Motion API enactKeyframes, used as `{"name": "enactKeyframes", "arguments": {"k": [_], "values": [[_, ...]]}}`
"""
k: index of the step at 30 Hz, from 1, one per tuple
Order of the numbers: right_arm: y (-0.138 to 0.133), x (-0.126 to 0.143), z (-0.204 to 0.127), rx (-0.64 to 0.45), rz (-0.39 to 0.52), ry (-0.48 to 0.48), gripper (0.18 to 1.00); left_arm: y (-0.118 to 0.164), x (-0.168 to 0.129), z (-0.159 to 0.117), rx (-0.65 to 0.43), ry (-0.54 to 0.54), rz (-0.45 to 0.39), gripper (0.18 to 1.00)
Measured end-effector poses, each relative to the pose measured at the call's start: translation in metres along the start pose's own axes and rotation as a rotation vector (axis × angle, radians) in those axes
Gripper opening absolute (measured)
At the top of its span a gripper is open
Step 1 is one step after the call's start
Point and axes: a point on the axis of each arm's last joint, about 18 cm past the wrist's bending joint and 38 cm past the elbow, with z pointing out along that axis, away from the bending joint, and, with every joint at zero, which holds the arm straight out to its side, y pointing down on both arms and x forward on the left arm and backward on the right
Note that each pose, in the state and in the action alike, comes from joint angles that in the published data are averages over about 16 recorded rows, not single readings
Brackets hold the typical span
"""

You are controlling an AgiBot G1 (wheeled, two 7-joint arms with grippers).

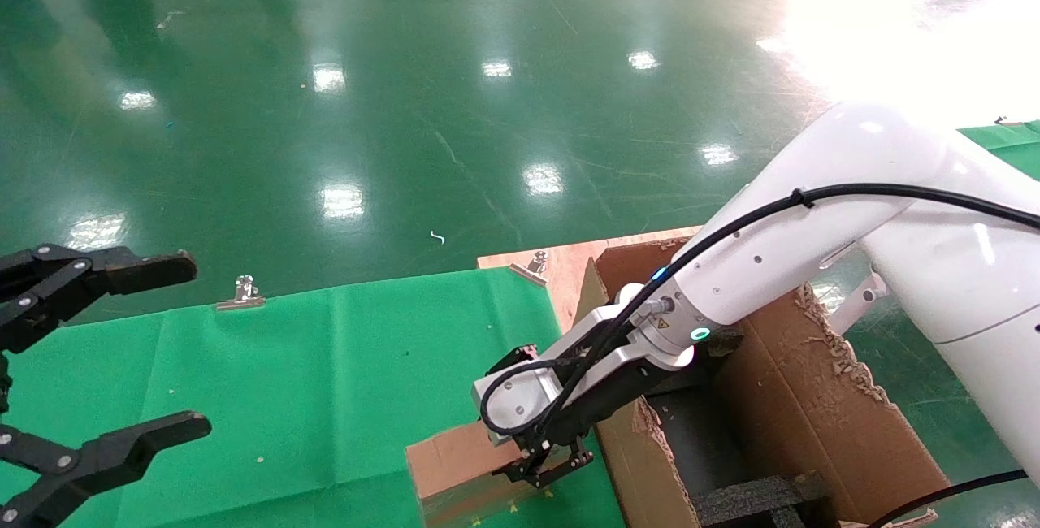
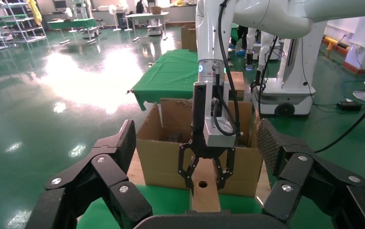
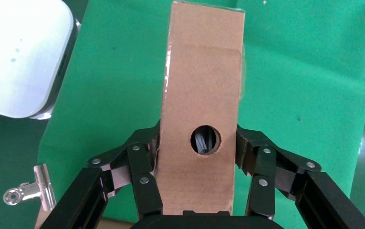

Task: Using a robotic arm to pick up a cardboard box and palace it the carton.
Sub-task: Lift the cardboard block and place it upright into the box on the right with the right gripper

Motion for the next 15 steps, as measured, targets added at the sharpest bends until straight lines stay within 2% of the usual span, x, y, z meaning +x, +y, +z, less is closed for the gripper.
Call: {"name": "enactKeyframes", "arguments": {"k": [8,15], "values": [[-0.005,0.011,-0.019,0.003,-0.012,0.036,0.439,0.0,0.0,0.0,0.0,0.0,0.0,0.937],[-0.02,0.037,-0.064,-0.001,-0.054,0.115,0.426,0.0,0.0,0.0,0.0,0.0,0.0,0.986]]}}
